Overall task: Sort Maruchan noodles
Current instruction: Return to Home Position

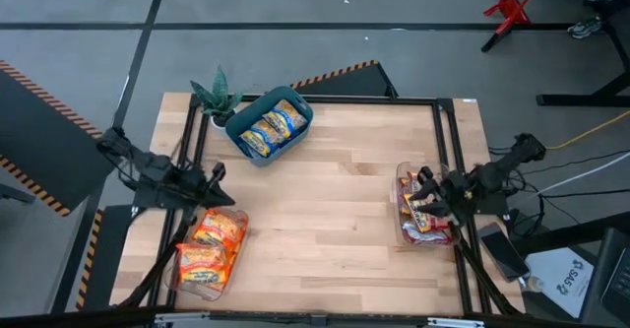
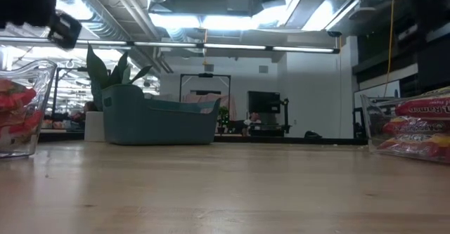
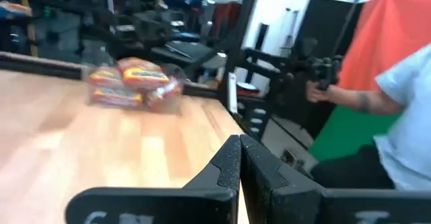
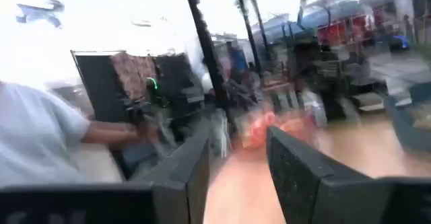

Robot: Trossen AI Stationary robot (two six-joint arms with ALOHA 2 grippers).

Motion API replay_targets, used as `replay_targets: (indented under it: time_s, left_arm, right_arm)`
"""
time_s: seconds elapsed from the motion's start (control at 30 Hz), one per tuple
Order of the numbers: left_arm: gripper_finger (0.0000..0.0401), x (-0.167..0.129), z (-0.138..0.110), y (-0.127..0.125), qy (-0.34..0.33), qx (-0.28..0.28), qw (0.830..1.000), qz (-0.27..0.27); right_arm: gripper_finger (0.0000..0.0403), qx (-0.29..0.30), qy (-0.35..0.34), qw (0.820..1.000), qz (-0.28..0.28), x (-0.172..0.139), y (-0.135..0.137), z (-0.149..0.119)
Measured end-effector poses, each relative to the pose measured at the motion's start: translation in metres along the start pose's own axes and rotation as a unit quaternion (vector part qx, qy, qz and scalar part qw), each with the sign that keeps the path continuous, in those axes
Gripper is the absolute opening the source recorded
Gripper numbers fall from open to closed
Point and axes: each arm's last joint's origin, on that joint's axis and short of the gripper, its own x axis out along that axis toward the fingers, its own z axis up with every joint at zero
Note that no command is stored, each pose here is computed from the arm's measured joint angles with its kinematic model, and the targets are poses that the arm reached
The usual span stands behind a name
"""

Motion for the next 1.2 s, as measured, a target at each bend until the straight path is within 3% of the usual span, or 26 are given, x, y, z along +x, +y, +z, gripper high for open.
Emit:
replay_targets:
  time_s: [0.13,0.43,0.7,1.2]
  left_arm:
    - [0.0,0.005,-0.018,0.003,-0.021,-0.017,0.999,-0.024]
    - [0.0,0.006,-0.02,0.006,-0.022,-0.076,0.996,0.029]
    - [0.0,0.006,-0.021,0.006,-0.017,-0.076,0.997,0.03]
    - [0.0,0.006,-0.022,0.006,-0.015,-0.076,0.997,0.03]
  right_arm:
    - [0.0134,0.012,0.003,1.0,-0.024,0.0,-0.002,-0.002]
    - [0.0134,0.0,0.036,0.999,-0.039,0.0,-0.004,-0.008]
    - [0.0134,-0.01,0.071,0.996,-0.048,-0.001,-0.006,-0.015]
    - [0.0134,-0.012,0.076,0.996,-0.049,-0.001,-0.006,-0.016]
